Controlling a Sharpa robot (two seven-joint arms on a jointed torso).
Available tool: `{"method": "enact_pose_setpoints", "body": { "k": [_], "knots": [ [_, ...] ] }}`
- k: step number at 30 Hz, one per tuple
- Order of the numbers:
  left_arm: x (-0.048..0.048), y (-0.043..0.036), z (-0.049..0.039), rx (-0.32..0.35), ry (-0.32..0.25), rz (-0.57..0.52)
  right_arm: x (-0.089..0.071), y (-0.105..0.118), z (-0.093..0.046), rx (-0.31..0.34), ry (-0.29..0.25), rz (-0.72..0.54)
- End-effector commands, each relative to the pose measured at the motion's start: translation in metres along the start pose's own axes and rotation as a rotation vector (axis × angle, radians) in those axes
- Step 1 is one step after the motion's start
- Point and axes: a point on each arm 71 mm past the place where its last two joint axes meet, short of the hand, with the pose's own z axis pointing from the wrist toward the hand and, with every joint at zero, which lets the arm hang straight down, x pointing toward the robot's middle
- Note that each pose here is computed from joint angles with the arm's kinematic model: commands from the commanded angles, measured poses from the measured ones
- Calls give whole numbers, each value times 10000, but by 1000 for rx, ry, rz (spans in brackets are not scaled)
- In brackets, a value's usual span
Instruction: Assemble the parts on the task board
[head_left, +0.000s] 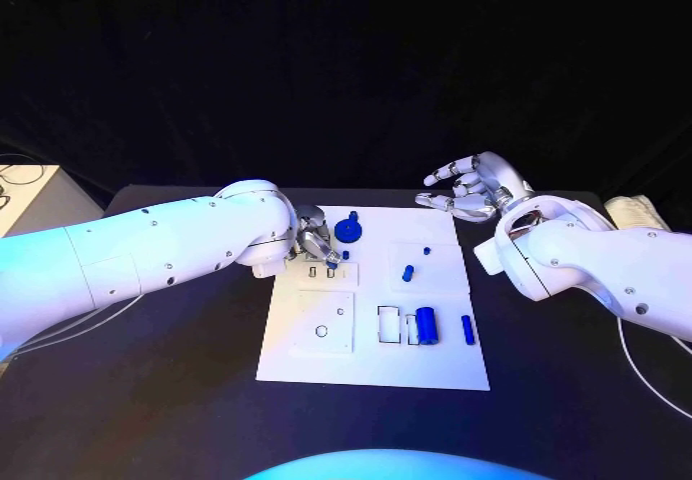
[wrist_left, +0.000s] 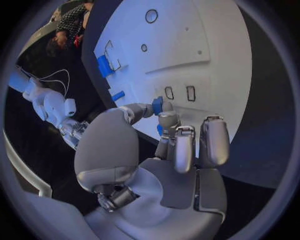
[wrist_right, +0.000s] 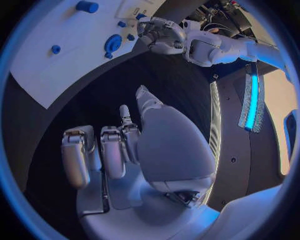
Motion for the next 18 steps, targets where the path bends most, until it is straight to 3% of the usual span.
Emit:
{"method": "enact_pose_setpoints", "body": {
  "k": [1, 18],
  "knots": [
    [-4, -7, -1, -10, -37, 48, 7, 4, 3, -8, 13, -4],
    [116, 24, 32, -21, -20, 72, 12, -1, 8, -6, 15, -4]
  ]
}}
